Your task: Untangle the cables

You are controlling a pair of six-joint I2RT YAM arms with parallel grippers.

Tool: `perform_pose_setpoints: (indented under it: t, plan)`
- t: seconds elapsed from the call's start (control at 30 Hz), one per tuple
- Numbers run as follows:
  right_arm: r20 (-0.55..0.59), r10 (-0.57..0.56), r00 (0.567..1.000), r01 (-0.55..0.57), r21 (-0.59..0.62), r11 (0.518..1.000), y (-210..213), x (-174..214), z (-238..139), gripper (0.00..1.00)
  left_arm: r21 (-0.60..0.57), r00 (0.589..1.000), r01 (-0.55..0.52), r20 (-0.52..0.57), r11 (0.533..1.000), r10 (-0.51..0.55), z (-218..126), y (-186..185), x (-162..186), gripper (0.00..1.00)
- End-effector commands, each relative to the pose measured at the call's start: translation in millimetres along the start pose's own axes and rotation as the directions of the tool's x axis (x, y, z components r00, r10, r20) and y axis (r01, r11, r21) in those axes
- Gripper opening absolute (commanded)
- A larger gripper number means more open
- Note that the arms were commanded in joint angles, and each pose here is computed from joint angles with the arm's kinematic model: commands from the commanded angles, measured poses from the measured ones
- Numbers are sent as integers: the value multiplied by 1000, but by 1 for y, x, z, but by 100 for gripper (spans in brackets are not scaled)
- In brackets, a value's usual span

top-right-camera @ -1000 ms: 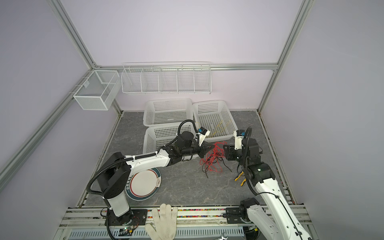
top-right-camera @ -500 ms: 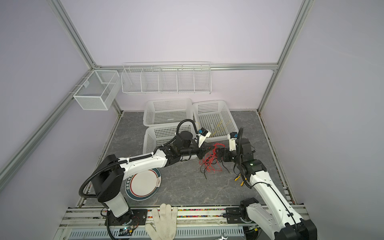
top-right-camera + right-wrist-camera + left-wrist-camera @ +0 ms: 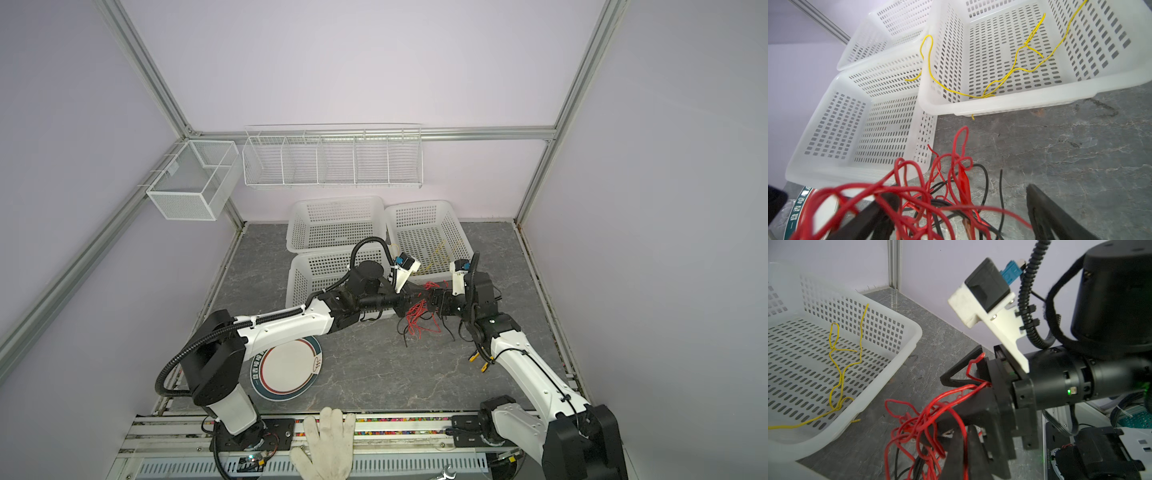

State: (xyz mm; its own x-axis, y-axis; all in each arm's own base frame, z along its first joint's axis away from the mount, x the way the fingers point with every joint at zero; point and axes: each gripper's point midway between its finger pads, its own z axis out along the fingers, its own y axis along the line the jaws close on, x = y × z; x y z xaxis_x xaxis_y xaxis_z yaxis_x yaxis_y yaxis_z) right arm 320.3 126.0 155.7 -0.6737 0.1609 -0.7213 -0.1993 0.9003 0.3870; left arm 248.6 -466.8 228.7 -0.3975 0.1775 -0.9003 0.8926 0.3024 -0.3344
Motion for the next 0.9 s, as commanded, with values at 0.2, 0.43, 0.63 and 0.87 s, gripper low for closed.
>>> perform_pose_setpoints:
  t: [0.2, 0.43, 0.63, 0.87]
  plan:
    - [-44, 46, 998, -34, 239, 970, -51, 30, 17, 83, 70, 997, -29, 72, 997, 24, -31, -42, -38, 0]
    - [-111, 83, 990, -36, 369, 929, -83, 63, 19, 81, -1, 993, -61, 104, 998, 61, -59, -44, -58, 0]
    - [-132, 121, 984, -54, 424, 904, -99, 77, 19, 81, -91, 985, -104, 128, 990, 116, -85, -41, -80, 0]
    - [-146, 148, 978, -67, 452, 889, -106, 81, 19, 84, -159, 955, -157, 228, 975, 191, -123, -50, -123, 0]
